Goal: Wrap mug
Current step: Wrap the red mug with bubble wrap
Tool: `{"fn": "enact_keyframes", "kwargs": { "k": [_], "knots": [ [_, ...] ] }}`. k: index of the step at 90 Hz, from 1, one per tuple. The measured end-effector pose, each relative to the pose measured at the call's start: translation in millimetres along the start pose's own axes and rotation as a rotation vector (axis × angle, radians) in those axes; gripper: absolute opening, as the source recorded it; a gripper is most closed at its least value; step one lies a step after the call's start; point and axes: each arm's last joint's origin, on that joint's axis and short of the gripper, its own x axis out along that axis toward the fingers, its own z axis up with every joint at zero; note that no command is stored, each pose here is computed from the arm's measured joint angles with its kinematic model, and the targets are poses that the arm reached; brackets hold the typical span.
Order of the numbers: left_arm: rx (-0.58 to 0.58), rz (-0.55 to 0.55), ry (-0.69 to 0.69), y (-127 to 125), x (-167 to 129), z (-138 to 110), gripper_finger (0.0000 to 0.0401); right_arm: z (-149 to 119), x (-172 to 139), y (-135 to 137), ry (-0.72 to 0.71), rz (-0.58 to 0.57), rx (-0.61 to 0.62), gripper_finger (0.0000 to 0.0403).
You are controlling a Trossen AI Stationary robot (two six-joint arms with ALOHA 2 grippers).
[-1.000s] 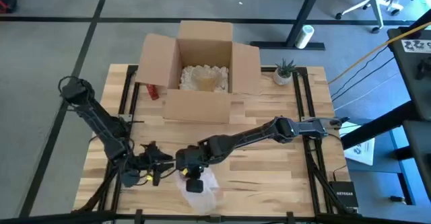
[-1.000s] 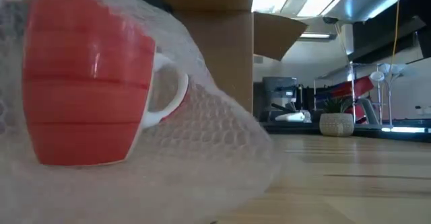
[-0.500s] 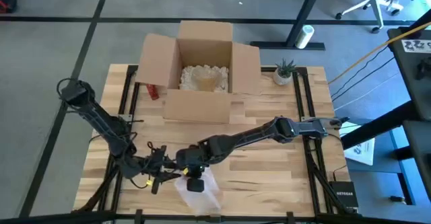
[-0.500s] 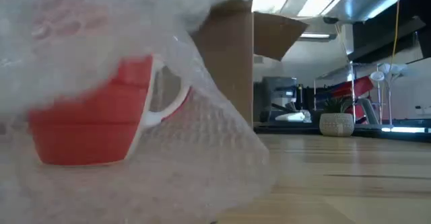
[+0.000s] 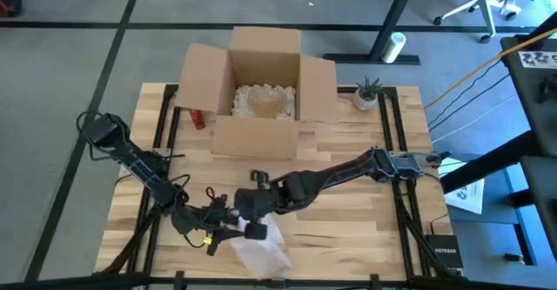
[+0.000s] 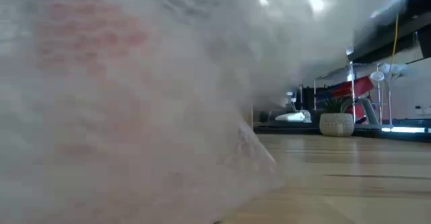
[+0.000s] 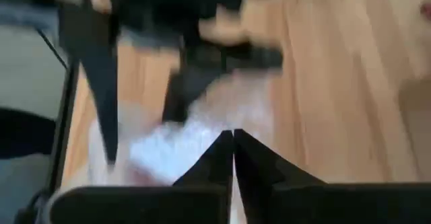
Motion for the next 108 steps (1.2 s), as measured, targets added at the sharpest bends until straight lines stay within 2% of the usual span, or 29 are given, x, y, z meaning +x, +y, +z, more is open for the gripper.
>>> {"fn": "enact_keyframes", "kwargs": {
  "k": [33, 56, 76, 85, 108],
  "knots": [
    [0.034, -0.034, 0.014, -10.7, -3.4, -1.4, 0.0129, -23.4, 49.7, 6.5, 0.162, 0.220, 0.032, 0.0000],
    [0.031, -0.078, 0.024, -22.1, -17.5, -2.5, 0.0129, -33.3, 67.4, 10.8, 0.206, 0.250, 0.057, 0.0000],
    [0.048, -0.024, -0.031, -36.3, -46.8, -3.9, 0.0129, -44.0, 90.6, 7.9, 0.234, 0.242, 0.062, 0.0000],
    [0.015, 0.002, -0.039, -40.0, -57.2, -8.6, 0.0129, -43.5, 94.9, 3.7, 0.219, 0.216, 0.068, 0.0000],
    [-0.109, 0.043, 0.028, -35.3, -49.8, -28.9, 0.0129, -33.7, 101.3, -4.4, 0.085, 0.088, 0.138, 0.0000]
  ]
}}
